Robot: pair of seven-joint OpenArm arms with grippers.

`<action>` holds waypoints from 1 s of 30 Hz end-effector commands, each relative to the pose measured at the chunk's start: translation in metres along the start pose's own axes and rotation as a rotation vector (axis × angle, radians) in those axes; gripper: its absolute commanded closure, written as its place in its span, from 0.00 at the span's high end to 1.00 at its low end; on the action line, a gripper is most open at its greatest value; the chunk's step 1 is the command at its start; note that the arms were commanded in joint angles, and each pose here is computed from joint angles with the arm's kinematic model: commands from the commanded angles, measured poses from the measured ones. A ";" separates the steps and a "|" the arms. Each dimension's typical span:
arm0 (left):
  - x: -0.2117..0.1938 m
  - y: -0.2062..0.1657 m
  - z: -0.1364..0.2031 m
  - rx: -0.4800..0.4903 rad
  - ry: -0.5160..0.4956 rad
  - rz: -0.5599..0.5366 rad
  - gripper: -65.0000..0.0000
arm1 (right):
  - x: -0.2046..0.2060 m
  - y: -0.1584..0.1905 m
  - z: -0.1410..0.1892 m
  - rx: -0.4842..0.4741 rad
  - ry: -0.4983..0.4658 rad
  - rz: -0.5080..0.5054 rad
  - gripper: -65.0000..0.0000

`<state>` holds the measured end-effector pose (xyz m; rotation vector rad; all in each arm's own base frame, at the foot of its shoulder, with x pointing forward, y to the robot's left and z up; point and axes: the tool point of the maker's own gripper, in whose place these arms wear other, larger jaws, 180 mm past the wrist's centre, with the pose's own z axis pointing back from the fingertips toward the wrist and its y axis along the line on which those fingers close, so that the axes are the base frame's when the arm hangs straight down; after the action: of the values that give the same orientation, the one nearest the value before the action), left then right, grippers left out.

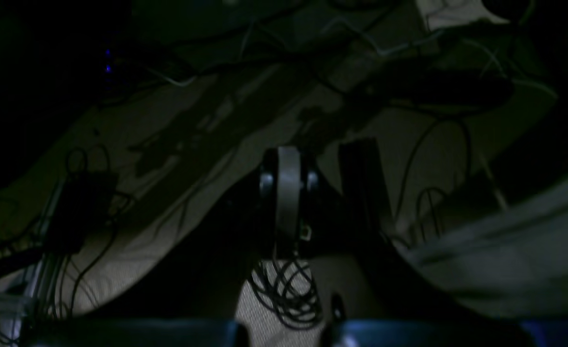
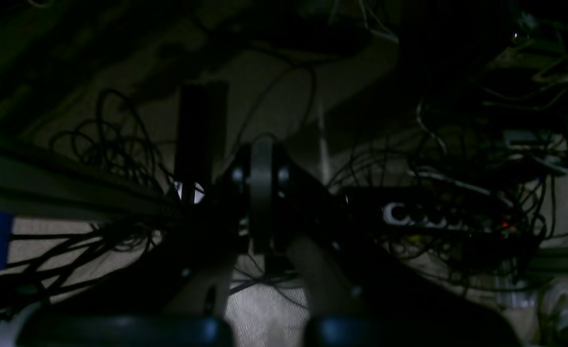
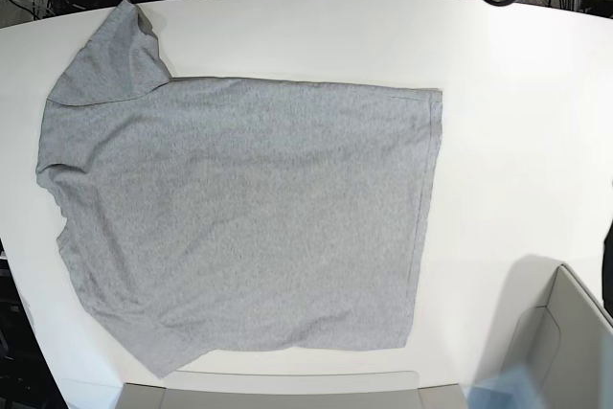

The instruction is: Fold the T-shirt properly

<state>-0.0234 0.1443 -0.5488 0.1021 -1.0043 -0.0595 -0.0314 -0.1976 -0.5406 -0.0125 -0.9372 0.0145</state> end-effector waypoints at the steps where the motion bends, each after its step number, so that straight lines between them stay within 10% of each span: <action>1: -0.001 -0.001 0.011 -0.005 -0.007 -0.002 0.00 | 0.009 -0.002 0.009 0.004 -0.044 0.002 0.00; 13: 0.062 0.015 0.055 0.014 -0.258 -0.033 0.00 | 0.117 0.039 0.062 0.108 -0.325 -0.088 0.02; 30: 0.154 0.028 0.022 0.052 -0.429 -0.048 0.24 | 0.216 -0.041 0.063 0.015 -0.305 -0.465 0.33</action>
<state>0.0420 0.1553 -0.4129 0.1593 -1.4031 -0.0981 0.0465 -0.2347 -0.3352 0.2234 -1.2094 -0.4316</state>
